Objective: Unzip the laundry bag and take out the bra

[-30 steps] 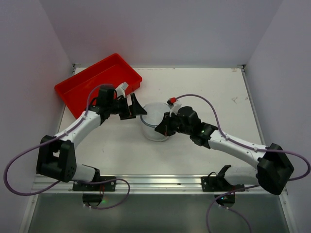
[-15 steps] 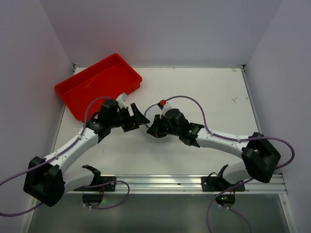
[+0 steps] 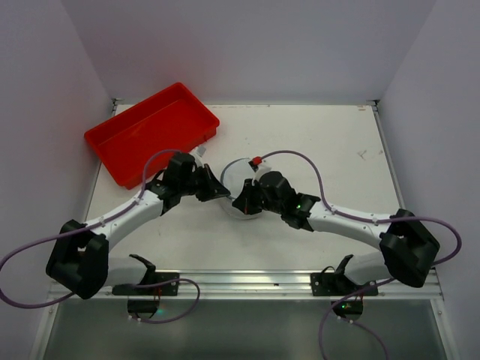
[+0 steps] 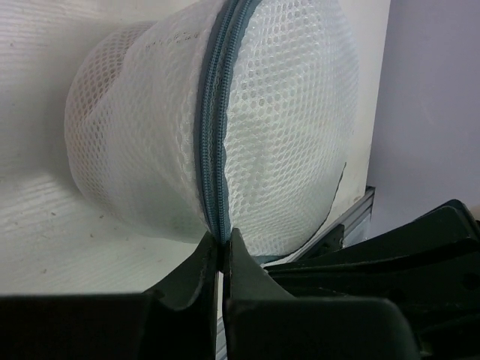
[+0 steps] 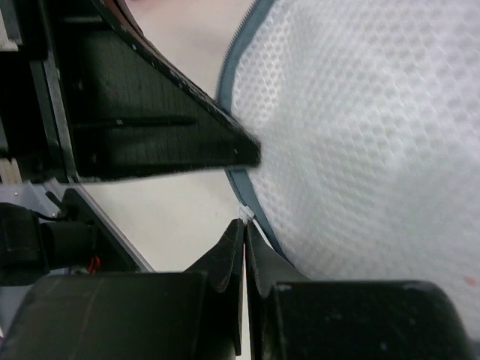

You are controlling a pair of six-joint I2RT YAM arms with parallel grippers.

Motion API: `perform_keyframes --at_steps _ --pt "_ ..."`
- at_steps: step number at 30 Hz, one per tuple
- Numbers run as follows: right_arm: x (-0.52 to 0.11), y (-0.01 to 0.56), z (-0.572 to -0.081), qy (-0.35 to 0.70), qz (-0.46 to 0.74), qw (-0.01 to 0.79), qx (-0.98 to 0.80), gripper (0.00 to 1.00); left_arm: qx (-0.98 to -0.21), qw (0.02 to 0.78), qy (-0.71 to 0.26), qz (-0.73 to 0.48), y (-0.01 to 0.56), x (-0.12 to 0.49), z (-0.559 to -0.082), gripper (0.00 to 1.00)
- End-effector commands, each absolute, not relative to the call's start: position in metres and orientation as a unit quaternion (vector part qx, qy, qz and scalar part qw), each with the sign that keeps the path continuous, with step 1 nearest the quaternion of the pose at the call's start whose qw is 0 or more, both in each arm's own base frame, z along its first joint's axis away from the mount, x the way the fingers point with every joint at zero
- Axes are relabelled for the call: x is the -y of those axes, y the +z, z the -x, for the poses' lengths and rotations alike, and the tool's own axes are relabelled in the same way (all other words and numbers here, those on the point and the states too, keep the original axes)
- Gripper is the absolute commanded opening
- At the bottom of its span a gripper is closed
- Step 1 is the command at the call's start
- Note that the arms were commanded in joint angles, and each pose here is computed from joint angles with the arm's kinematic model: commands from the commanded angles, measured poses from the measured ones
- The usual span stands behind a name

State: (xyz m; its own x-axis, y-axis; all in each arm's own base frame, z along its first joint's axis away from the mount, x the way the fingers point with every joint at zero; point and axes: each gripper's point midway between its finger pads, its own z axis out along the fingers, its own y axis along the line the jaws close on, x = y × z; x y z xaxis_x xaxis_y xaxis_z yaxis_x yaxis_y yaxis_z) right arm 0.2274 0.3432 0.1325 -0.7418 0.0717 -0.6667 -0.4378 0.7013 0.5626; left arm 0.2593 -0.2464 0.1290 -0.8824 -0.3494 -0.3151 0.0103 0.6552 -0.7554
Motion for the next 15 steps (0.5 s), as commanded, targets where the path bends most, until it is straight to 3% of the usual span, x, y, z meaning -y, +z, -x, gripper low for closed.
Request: perform_keyframes --at_steps 1,10,12,15 --pt "-0.308 0.137 -0.233 0.333 0.095 0.38 -0.857 0.0 -0.878 0.26 -0.394 0.083 0.138 0.238 -0.283 0.0" --pt "-0.251 0.135 -0.238 0.309 0.086 0.394 -0.861 0.0 -0.903 0.251 -0.348 -0.022 0.136 0.208 -0.311 0.01" --pt "-0.265 0.132 -0.23 0.333 0.106 0.366 -0.863 0.0 -0.905 0.248 -0.342 -0.056 0.137 0.209 -0.312 0.05" --pt "-0.294 0.136 -0.224 0.36 0.119 0.347 -0.858 0.0 -0.898 0.258 -0.348 -0.08 0.15 0.214 -0.323 0.24"
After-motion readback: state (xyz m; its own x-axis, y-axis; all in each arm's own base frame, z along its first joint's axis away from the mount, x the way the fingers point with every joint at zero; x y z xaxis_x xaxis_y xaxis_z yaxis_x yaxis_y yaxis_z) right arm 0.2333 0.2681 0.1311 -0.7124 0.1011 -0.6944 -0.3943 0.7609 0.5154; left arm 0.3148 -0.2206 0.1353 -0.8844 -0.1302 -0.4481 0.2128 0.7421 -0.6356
